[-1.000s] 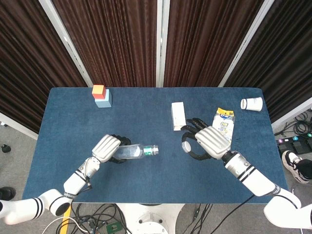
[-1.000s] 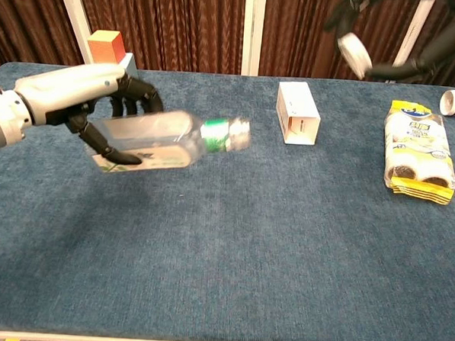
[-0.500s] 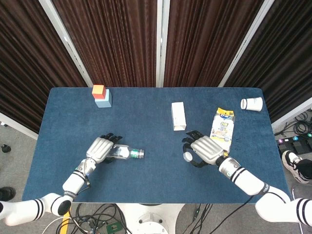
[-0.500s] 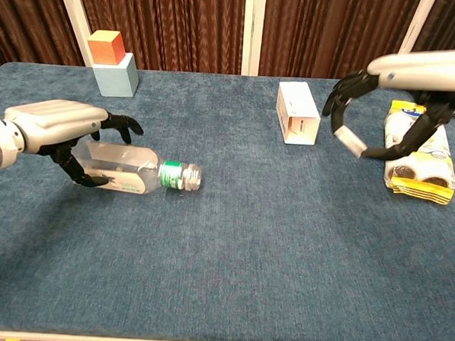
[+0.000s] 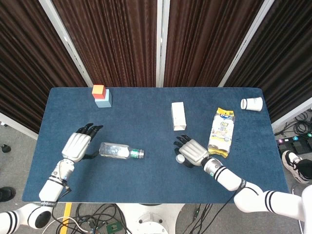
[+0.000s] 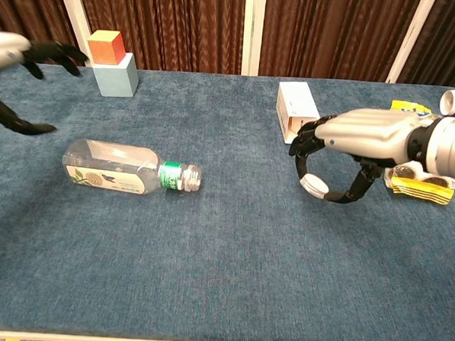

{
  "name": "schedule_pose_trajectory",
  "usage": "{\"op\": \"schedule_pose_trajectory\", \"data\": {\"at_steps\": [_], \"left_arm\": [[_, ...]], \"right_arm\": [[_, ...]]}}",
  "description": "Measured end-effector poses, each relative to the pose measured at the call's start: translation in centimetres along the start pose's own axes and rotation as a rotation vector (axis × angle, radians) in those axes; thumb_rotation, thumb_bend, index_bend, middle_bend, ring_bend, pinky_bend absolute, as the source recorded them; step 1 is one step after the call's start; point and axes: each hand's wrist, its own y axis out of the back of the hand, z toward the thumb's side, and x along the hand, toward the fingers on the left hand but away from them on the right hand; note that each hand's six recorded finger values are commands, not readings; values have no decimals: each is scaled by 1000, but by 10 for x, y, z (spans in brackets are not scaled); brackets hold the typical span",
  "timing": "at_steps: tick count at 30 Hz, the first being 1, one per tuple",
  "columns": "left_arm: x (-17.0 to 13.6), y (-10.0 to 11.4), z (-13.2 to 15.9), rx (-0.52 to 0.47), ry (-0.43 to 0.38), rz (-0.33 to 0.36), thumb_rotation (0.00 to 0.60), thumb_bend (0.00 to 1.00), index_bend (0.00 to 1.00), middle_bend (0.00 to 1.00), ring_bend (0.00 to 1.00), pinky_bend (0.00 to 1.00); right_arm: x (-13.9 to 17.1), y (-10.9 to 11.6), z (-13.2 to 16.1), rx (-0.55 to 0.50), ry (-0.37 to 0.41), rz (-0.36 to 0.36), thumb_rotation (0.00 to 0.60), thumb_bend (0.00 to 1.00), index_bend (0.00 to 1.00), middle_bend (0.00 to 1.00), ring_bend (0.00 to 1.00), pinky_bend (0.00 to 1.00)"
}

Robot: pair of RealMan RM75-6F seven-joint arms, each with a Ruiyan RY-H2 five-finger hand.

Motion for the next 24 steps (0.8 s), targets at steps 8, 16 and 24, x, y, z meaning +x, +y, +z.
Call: {"op": "schedule_pose_trajectory", "data": {"at_steps": [8, 16, 24], "left_arm": [[-19, 22, -33, 9, 68, 56, 600, 207, 100, 152, 72, 225], [-58, 39, -89, 74, 205, 102, 600, 206, 126, 159, 72, 192], [-111, 51, -127, 142, 312, 162, 600, 206, 126, 159, 73, 117]], "right_arm": [[13, 6, -18, -22, -59, -68, 600, 363, 0, 76, 0, 0], [92, 29, -79, -85, -260, -240, 600, 364, 0, 0, 0, 0], [201, 17, -113, -173, -478, -387, 600, 368, 0, 0, 0, 0]]}}
